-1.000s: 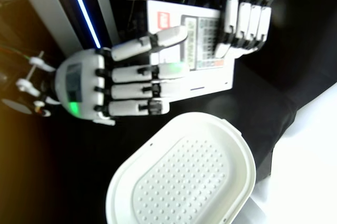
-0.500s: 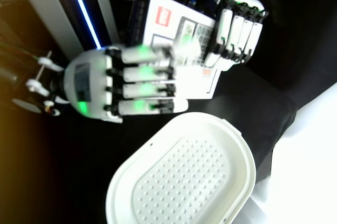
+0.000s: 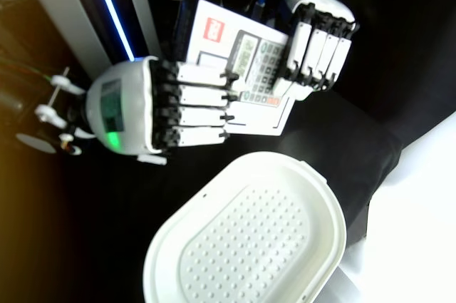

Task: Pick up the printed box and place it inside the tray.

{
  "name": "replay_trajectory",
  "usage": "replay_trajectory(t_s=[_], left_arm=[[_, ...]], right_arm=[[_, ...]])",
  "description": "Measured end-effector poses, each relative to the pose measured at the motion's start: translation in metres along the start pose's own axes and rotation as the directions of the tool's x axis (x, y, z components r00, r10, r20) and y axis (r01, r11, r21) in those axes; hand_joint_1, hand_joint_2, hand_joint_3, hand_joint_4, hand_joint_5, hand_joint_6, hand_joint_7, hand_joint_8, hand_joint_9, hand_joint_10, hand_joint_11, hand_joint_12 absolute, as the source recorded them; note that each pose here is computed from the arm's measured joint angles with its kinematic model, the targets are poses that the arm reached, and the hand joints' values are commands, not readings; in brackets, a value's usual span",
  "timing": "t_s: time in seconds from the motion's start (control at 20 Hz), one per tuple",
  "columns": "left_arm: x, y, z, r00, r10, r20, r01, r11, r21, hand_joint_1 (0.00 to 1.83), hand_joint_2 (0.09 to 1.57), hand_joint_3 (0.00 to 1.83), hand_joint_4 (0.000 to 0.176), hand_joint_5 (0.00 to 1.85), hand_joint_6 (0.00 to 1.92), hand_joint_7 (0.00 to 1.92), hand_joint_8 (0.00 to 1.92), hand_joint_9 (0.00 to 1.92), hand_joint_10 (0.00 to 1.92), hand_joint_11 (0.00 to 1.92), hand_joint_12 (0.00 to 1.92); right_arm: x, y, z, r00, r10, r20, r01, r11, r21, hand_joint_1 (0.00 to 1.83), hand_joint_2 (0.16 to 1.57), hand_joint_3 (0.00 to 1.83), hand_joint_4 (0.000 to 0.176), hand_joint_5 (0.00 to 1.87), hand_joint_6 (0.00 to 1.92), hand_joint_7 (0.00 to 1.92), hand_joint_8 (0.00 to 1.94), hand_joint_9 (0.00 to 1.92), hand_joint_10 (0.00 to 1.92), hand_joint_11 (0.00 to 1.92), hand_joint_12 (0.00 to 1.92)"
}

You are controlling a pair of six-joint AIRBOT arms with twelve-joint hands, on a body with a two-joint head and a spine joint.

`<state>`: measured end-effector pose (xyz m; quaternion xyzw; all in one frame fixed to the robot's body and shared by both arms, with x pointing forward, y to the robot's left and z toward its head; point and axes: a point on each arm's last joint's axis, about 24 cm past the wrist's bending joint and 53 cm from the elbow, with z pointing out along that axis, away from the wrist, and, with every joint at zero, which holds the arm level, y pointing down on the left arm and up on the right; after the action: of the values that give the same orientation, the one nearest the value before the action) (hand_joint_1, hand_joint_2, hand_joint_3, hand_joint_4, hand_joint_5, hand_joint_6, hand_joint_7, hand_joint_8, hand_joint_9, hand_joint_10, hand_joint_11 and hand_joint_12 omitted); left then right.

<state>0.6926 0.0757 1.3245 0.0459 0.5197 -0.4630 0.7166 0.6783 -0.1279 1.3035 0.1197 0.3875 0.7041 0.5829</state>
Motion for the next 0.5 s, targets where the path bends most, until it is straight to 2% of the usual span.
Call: replay_trajectory(t_s=[0.05, 0.1, 0.15, 0.2, 0.25, 0.35, 0.4, 0.45, 0.5], left_arm=[[0.002, 0.001, -0.001, 0.9998, -0.01, -0.015, 0.01, 0.9999, 0.008, 0.49, 1.02, 0.0, 0.0, 0.42, 0.03, 0.39, 0.03, 0.4, 0.01, 0.09, 0.92], [0.002, 0.002, -0.001, 0.9998, -0.011, -0.019, 0.011, 0.9999, 0.012, 0.2, 0.94, 0.0, 0.0, 0.12, 0.0, 0.08, 0.0, 0.1, 0.0, 0.02, 0.64], [0.001, 0.002, -0.001, 0.9998, -0.016, -0.015, 0.016, 0.9998, 0.011, 0.14, 0.88, 0.0, 0.013, 0.02, 0.0, 0.02, 0.0, 0.02, 0.0, 0.0, 0.31], [-0.001, -0.001, -0.001, 0.9999, -0.014, -0.006, 0.014, 0.9996, 0.023, 0.05, 0.89, 0.0, 0.036, 0.0, 0.0, 0.0, 0.0, 0.0, 0.0, 0.0, 0.06], [-0.004, -0.004, -0.001, 0.9999, -0.013, 0.005, 0.013, 0.9993, 0.034, 0.01, 0.93, 0.02, 0.064, 0.0, 0.0, 0.0, 0.0, 0.0, 0.0, 0.0, 0.01], [-0.005, -0.007, -0.001, 0.9999, -0.008, 0.01, 0.007, 0.999, 0.044, 0.0, 0.92, 0.01, 0.09, 0.0, 0.0, 0.0, 0.0, 0.0, 0.0, 0.0, 0.0], [-0.005, -0.006, -0.001, 0.9999, -0.008, 0.01, 0.007, 0.9991, 0.043, 0.0, 0.92, 0.01, 0.059, 0.0, 0.0, 0.0, 0.0, 0.0, 0.0, 0.0, 0.0], [-0.006, -0.004, -0.003, 1.0, -0.002, 0.008, 0.002, 0.9992, 0.04, 0.0, 0.91, 0.0, 0.06, 0.0, 0.0, 0.0, 0.0, 0.0, 0.0, 0.0, 0.0], [-0.006, -0.003, -0.004, 1.0, 0.001, 0.008, -0.001, 0.9993, 0.037, 0.0, 0.92, 0.0, 0.045, 0.0, 0.0, 0.0, 0.0, 0.0, 0.0, 0.0, 0.0]], right_arm=[[-0.001, 0.0, 0.0, 1.0, 0.002, 0.003, -0.002, 1.0, 0.0, 1.21, 1.03, 0.0, 0.0, 1.16, 0.66, 1.17, 1.35, 1.23, 1.56, 1.16, 1.76], [-0.001, 0.0, 0.0, 1.0, 0.001, 0.004, -0.001, 1.0, 0.0, 1.2, 1.04, 0.0, 0.0, 1.15, 0.69, 1.18, 1.42, 1.24, 1.61, 1.18, 1.81], [-0.001, -0.003, 0.0, 1.0, 0.0, 0.004, 0.0, 1.0, 0.012, 1.2, 1.04, 0.0, 0.0, 1.16, 0.68, 1.18, 1.42, 1.24, 1.61, 1.18, 1.81], [-0.001, -0.006, 0.0, 1.0, 0.002, 0.005, -0.002, 1.0, 0.026, 1.2, 1.04, 0.0, 0.0, 1.16, 0.67, 1.2, 1.3, 1.26, 1.51, 1.19, 1.73], [-0.001, -0.007, 0.0, 1.0, 0.002, 0.005, -0.002, 1.0, 0.03, 1.2, 1.03, 0.0, 0.0, 1.19, 0.63, 1.22, 1.55, 1.31, 1.77, 1.29, 1.88], [-0.001, -0.005, 0.002, 1.0, 0.0, 0.001, 0.0, 1.0, 0.024, 1.2, 1.04, 0.0, 0.0, 1.16, 0.68, 1.16, 1.52, 1.25, 1.76, 1.23, 1.92], [-0.002, -0.002, 0.007, 1.0, -0.009, -0.003, 0.009, 1.0, 0.013, 1.2, 1.03, 0.0, 0.0, 1.15, 0.72, 1.14, 1.56, 1.22, 1.63, 1.17, 1.74], [-0.004, 0.003, 0.013, 1.0, -0.014, 0.001, 0.014, 1.0, -0.004, 1.39, 1.08, 0.01, 0.0, 0.81, 1.51, 0.92, 1.87, 1.06, 1.86, 1.1, 1.89], [-0.008, 0.009, 0.018, 1.0, -0.015, 0.01, 0.016, 1.0, -0.022, 1.19, 1.19, 0.03, 0.0, 0.57, 1.84, 0.81, 1.93, 0.98, 1.91, 1.07, 1.91]])
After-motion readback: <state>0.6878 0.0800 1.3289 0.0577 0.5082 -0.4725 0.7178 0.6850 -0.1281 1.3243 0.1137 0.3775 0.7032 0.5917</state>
